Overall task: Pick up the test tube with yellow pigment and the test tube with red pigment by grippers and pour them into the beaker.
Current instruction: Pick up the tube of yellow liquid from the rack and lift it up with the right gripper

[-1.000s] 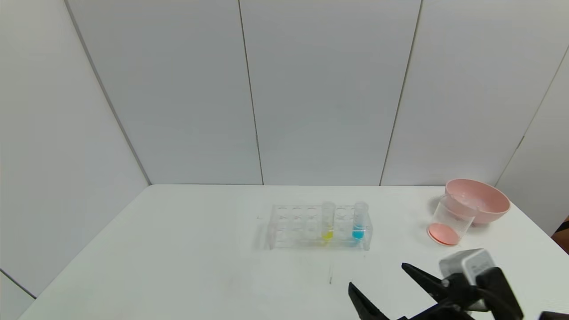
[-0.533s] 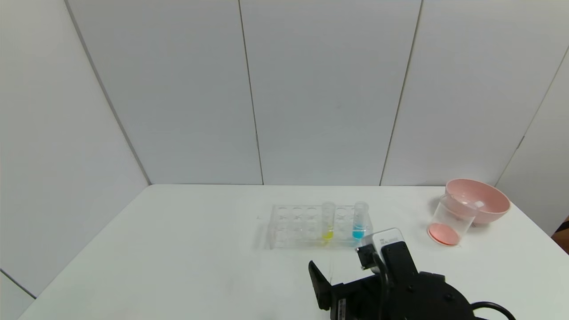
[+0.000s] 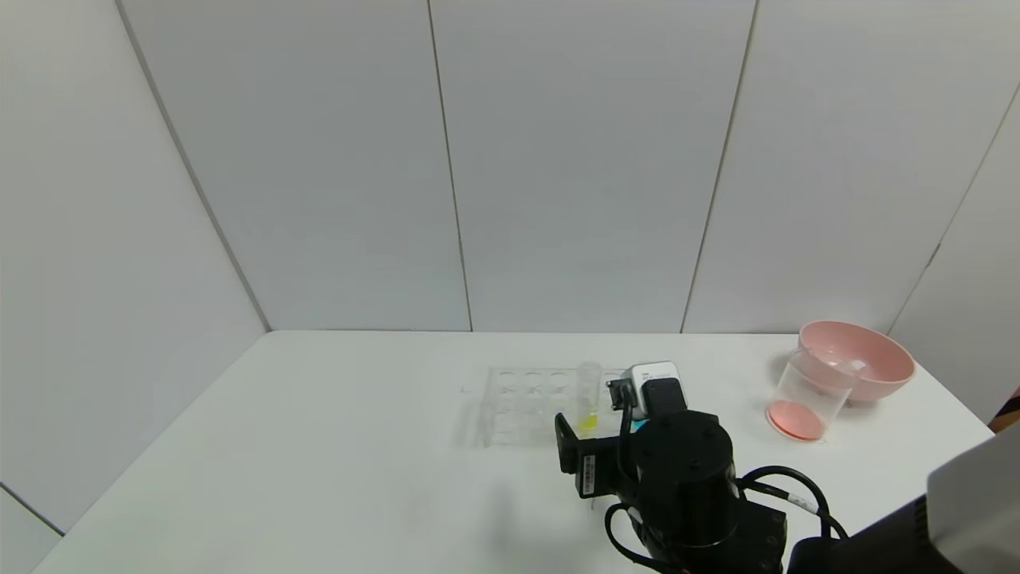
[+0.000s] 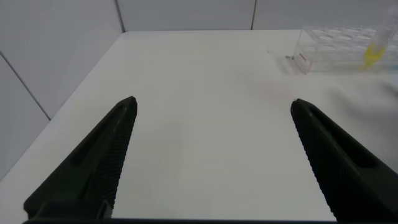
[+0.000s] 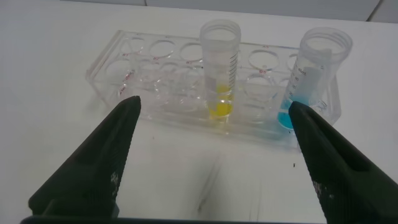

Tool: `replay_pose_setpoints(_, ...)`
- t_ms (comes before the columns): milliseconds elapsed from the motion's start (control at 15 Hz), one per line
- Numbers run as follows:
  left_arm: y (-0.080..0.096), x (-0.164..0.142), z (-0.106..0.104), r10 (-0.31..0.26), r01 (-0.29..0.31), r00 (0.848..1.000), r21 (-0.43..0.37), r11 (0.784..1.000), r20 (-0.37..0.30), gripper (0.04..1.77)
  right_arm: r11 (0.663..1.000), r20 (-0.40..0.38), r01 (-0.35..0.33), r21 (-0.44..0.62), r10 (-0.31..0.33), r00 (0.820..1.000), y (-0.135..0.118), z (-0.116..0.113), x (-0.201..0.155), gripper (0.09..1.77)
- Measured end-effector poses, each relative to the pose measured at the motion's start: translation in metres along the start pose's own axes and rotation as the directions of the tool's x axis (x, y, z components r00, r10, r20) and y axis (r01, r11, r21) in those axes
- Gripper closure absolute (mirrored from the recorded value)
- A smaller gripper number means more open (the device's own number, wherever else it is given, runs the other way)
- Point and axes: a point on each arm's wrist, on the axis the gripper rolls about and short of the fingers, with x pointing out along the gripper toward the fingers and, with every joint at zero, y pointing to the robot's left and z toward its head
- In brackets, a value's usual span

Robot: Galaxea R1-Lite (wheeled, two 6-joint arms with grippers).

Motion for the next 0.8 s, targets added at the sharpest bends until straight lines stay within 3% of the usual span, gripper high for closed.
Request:
replay_pose_setpoints(333,0.0,0.0,0.0,0.0,0.0,1.0,0.0,1.0,0.0,0.05,0.999,-0.008,0.034,-0.001,-0.034,0.999,0.004,-0.012,0.03,0.16)
replay_pose_setpoints(800,0.0,0.0,0.0,0.0,0.0,1.0,0.0,1.0,0.0,0.05,0.996,0.018,0.084,-0.01,-0.083,0.996,-0.003,-0.01,0.06,0.16)
